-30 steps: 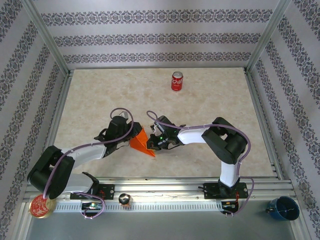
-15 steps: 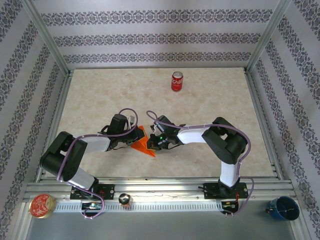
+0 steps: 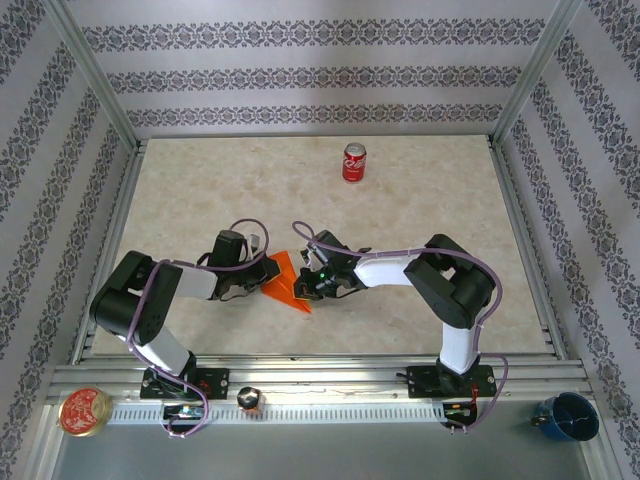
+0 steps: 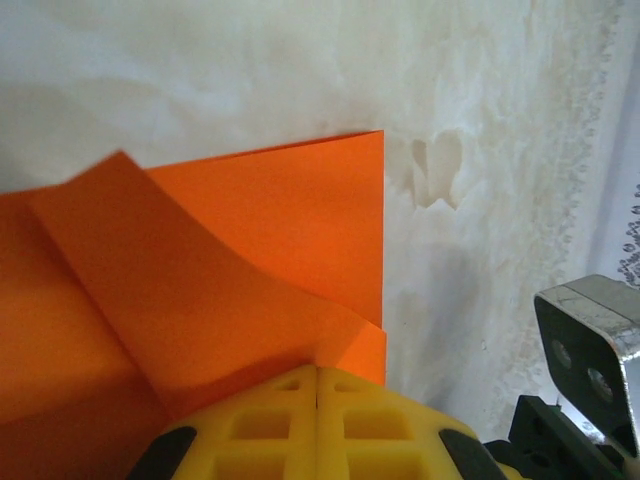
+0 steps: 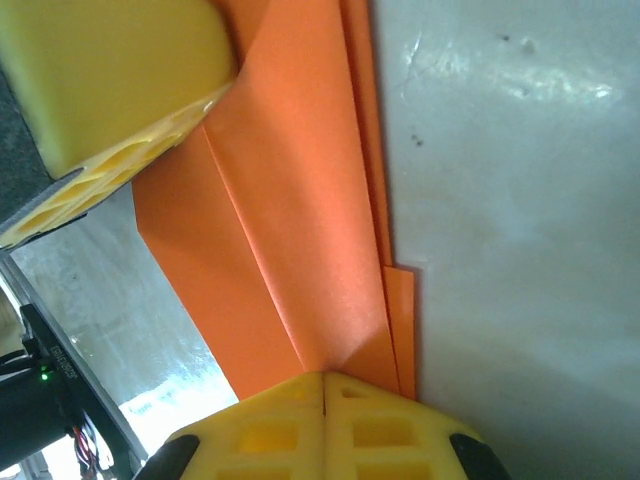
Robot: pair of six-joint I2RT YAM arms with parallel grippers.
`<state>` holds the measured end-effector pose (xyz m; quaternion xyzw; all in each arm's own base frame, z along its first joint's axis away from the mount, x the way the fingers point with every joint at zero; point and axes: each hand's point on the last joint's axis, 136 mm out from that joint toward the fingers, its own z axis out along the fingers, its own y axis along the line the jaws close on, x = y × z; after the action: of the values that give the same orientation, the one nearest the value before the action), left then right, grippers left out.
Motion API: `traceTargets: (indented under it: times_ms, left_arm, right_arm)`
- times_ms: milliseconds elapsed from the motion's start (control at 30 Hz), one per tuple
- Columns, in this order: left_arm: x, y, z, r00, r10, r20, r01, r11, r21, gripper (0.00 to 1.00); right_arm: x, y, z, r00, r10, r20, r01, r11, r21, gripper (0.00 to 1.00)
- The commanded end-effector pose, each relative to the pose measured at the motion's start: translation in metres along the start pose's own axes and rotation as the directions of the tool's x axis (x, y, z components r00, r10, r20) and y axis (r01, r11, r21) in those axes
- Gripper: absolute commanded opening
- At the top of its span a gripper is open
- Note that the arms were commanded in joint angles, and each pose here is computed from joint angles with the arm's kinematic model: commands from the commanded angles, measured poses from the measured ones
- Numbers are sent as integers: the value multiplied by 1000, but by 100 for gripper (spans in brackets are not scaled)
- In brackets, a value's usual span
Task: Fold a paper plane with a square sheet of paper (pick it up from the middle)
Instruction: Fourth fold the wing at the center of the table.
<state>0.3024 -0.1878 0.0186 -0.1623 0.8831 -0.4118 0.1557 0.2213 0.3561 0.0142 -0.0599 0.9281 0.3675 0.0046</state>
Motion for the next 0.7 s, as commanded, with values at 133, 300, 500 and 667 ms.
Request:
traceTargets:
  times_ms: [133, 300, 500, 667]
  left_arm:
    - [-26, 30, -2, 997, -36, 64, 41, 995, -89, 1]
    - [-45, 29, -8, 997, -16, 74, 25, 992, -123, 2]
    - [-67, 41, -9, 996, -38, 76, 49, 987, -151, 2]
    - [-76, 50, -10, 996, -52, 66, 63, 983, -175, 1]
  right_arm:
    - [25, -43, 2, 997, 55, -60, -45, 986, 163, 0]
    - [26, -45, 2, 996, 56, -64, -44, 985, 166, 0]
    - [28, -45, 1, 996, 51, -69, -39, 985, 169, 0]
    - [27, -45, 0, 997, 46, -67, -34, 985, 168, 0]
